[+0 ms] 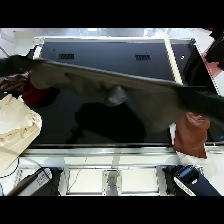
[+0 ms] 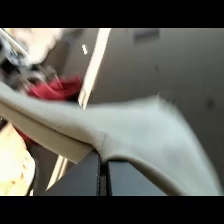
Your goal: Fold the shirts.
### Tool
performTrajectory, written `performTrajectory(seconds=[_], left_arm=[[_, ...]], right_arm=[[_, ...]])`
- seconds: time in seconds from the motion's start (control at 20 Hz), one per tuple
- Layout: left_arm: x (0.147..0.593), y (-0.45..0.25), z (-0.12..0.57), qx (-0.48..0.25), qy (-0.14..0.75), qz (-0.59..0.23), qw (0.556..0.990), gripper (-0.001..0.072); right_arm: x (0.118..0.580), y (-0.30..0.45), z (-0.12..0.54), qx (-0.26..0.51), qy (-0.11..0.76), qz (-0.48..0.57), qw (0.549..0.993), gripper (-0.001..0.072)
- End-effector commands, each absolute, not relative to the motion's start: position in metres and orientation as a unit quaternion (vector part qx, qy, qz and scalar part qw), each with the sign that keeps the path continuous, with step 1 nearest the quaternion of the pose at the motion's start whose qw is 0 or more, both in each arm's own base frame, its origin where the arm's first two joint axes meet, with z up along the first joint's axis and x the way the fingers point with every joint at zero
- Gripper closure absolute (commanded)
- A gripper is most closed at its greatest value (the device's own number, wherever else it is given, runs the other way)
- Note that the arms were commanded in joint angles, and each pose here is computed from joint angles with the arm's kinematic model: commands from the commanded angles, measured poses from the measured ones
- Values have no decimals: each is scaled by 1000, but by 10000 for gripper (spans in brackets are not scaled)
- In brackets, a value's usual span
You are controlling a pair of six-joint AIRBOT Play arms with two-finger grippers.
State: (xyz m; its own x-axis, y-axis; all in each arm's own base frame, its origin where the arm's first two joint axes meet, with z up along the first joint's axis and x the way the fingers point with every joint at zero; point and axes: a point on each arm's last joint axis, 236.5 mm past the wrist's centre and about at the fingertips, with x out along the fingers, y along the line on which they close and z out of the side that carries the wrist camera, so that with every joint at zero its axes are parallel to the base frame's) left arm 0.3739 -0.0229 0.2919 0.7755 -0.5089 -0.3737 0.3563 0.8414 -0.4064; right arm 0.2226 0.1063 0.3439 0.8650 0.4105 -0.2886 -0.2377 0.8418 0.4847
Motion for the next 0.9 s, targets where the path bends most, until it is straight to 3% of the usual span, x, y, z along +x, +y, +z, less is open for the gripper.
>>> performTrajectory(seconds=[0.0, 0.2, 0.4, 0.5, 0.6, 0.85], left_arm=[[301, -34, 373, -44, 126, -170, 976, 698], [270, -30, 438, 3, 30, -112, 993, 699], [334, -6, 415, -54, 79, -127, 987, 699], [387, -20, 361, -83, 155, -176, 969, 699], [439, -43, 280, -50, 252, -195, 947, 699], [539, -31, 75, -12, 423, -62, 904, 698]], right_arm=[[185, 80, 393, 197, 138, 180, 954, 701], [227, 87, 384, 128, 159, 154, 967, 702], [314, 83, 333, -6, 214, 72, 974, 703], [366, 83, 293, -35, 257, 42, 965, 703], [415, 61, 243, -38, 308, -1, 950, 703], [498, 25, 110, 92, 411, -30, 906, 698]])
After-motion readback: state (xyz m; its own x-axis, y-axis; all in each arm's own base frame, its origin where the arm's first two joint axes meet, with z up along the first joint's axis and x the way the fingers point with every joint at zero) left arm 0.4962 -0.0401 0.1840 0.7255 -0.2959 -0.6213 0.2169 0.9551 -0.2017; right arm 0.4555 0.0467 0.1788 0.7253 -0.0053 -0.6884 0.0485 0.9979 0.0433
